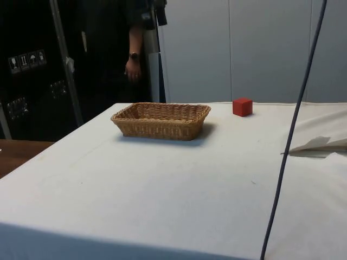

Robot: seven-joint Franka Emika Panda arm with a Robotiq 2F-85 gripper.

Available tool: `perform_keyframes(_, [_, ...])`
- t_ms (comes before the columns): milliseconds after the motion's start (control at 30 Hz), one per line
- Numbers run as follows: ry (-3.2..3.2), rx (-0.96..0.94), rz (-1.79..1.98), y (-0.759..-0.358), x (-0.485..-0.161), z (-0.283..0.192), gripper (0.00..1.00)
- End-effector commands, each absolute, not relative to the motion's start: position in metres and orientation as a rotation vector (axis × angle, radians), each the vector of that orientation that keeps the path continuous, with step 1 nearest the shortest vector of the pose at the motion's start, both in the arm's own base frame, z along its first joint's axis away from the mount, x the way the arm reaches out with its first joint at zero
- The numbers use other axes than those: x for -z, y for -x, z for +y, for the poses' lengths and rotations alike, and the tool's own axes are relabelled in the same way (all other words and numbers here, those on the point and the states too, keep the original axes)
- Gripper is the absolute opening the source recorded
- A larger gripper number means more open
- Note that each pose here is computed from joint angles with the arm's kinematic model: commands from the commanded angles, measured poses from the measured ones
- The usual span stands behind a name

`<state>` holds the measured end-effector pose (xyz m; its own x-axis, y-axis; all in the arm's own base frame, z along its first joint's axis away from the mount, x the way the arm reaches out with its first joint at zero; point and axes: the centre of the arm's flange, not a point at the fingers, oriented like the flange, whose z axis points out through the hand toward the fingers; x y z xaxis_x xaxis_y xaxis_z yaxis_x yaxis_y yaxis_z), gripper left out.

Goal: Pick up the cube and place it into the basket.

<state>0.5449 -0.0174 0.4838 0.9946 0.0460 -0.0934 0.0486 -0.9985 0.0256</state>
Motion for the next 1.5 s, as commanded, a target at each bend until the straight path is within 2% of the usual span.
perform_keyframes(0, [-3.097,0.137,0.084,-0.54,-0.485,-0.02,1.0])
perform_keyframes(333, [-3.062,0.156,0.118,-0.519,-0.483,-0.03,1.0])
perform_keyframes(900, [-3.065,0.202,0.132,-0.494,-0.456,-0.066,1.0])
perform_keyframes(1467, [-3.037,0.112,0.116,-0.466,-0.423,-0.1,1.0])
